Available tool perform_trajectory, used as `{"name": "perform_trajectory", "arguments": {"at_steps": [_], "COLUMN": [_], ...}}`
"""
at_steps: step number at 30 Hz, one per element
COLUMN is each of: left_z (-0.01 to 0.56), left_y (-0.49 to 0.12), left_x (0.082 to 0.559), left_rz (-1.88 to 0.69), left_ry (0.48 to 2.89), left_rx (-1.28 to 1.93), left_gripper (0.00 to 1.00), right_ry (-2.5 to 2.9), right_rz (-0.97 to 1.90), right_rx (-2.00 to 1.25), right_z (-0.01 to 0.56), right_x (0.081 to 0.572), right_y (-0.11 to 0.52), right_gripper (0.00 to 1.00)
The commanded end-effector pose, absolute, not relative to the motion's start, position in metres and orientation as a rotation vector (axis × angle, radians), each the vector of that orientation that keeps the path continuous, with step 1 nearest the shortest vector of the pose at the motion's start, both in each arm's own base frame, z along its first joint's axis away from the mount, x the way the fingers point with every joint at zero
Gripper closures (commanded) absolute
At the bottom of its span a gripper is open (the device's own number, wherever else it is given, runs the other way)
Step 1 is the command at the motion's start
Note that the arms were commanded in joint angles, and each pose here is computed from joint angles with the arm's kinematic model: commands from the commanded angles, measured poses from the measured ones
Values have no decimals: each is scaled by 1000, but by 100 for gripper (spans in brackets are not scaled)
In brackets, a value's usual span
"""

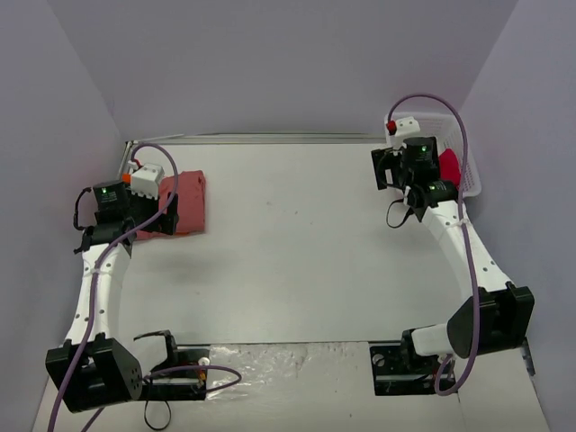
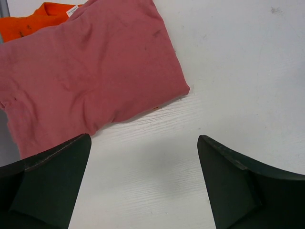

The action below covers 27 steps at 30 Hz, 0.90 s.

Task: Fold and stack the t-shirts
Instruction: Grab crumpled tshirt from bin with the right arm

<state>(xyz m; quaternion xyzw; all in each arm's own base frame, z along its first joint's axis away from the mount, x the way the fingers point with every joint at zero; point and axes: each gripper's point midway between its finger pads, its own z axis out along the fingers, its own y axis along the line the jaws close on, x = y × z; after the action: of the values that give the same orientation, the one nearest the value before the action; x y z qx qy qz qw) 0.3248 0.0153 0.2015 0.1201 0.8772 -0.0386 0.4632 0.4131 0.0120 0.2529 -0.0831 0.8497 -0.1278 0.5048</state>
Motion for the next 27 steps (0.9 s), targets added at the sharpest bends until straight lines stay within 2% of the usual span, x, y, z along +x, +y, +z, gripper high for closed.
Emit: {"name": "perform_trajectory", "arguments": {"at_steps": [1, 6, 14, 18, 23, 27], "left_z": [214, 214, 214, 220, 218, 214], "left_y": [12, 13, 20, 34, 27, 26], "left_x": [328, 332, 335, 332, 326, 325], "left_rz": [-95, -106, -64, 40, 5, -1], "left_ry": [2105, 2117, 2126, 2120, 2102, 2106], "left_rx": [320, 311, 297, 254, 277, 284], "left_gripper": [6, 6, 6, 6, 6, 6], "right_ry": [2042, 1988, 1905, 1931, 1999, 2120], "right_rz": [-260, -301, -453, -465, -445, -434], "right_rx": [-232, -281, -219, -116, 50, 122], "right_z": [245, 263, 314, 299, 276, 225], "right_x": [410, 413, 466, 509, 552, 577], "right_y": [20, 16, -18, -50, -99, -122], "right_gripper": [0, 0, 0, 0, 0, 0]}}
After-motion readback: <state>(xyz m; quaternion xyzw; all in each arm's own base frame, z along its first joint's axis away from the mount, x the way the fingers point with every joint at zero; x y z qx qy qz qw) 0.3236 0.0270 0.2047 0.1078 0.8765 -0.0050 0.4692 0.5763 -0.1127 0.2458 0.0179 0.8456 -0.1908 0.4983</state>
